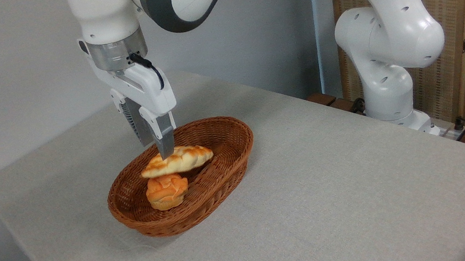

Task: Put bread into the basket
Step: 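Lower the bread onto the bun in the basket and open, then raise the open gripper away from the basket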

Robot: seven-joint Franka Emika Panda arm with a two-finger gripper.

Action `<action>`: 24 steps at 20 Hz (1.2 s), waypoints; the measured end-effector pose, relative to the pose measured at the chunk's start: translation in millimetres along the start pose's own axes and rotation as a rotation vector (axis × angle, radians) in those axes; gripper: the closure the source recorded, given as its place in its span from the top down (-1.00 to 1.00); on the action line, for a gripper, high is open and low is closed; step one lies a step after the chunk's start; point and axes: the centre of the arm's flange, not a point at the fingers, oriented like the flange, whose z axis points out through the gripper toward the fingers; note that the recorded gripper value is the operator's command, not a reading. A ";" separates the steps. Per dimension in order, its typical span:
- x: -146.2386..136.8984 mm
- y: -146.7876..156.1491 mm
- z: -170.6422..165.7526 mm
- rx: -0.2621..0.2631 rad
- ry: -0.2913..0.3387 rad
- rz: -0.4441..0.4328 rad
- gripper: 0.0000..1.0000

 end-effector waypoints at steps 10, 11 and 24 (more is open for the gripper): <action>-4.4 -7.6 -6.9 0.009 0.010 -0.015 1.00; -5.9 -9.5 -9.2 0.014 0.012 -0.018 1.00; -47.7 -68.1 -92.1 0.145 0.111 -0.114 1.00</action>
